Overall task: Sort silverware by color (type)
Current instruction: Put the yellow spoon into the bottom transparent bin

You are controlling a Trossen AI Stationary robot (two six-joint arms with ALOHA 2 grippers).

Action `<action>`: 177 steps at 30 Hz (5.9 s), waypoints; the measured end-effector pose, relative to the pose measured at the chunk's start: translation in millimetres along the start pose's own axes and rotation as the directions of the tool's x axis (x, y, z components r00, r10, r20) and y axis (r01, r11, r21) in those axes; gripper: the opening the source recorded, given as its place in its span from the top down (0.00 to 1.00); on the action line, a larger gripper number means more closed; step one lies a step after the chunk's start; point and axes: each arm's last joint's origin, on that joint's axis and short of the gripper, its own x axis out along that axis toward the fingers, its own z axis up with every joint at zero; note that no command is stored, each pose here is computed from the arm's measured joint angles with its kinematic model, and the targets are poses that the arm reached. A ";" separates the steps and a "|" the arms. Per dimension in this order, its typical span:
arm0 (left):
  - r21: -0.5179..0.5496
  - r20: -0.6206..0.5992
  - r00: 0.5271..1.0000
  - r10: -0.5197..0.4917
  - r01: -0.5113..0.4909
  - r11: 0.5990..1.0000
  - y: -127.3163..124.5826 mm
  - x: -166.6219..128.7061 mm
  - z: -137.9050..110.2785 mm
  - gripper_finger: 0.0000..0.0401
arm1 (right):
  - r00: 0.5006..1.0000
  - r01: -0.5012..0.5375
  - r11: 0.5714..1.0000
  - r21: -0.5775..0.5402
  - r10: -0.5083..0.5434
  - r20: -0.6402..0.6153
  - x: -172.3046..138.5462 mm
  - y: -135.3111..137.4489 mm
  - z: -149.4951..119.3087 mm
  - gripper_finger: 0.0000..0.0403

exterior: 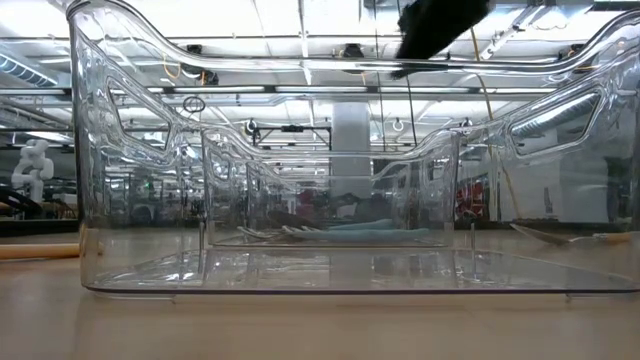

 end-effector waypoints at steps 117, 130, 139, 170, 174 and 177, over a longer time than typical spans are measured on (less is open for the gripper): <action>-0.006 0.037 0.999 -0.028 0.028 1.000 0.0 10.6 12.9 0.71 | 0.865 0.001 0.962 0.274 0.136 -0.483 -12.0 131.9 -160.6 0.55; -0.012 0.037 0.999 -0.028 0.028 1.000 0.0 10.6 12.9 0.71 | 0.865 0.084 0.968 0.235 0.046 -0.500 6.3 140.1 -170.5 0.54; -0.012 0.037 0.999 -0.028 0.028 1.000 0.0 10.6 12.9 0.71 | 0.837 0.145 0.967 0.210 -0.006 -0.547 25.3 141.9 -176.3 0.60; -0.018 0.037 0.999 -0.028 0.029 0.999 -0.1 10.4 12.8 0.71 | 0.855 -0.008 0.976 0.218 0.120 -0.505 -9.1 158.9 -132.8 0.91; -0.018 0.037 0.999 -0.028 0.029 0.999 -0.1 10.4 12.8 0.71 | 0.858 -0.020 0.977 0.212 0.126 -0.499 -23.7 163.7 -119.9 0.91; -0.018 0.037 0.999 -0.028 0.029 0.999 -0.1 10.4 12.8 0.71 | 0.858 -0.021 0.979 0.202 0.122 -0.499 -32.3 165.4 -112.9 0.91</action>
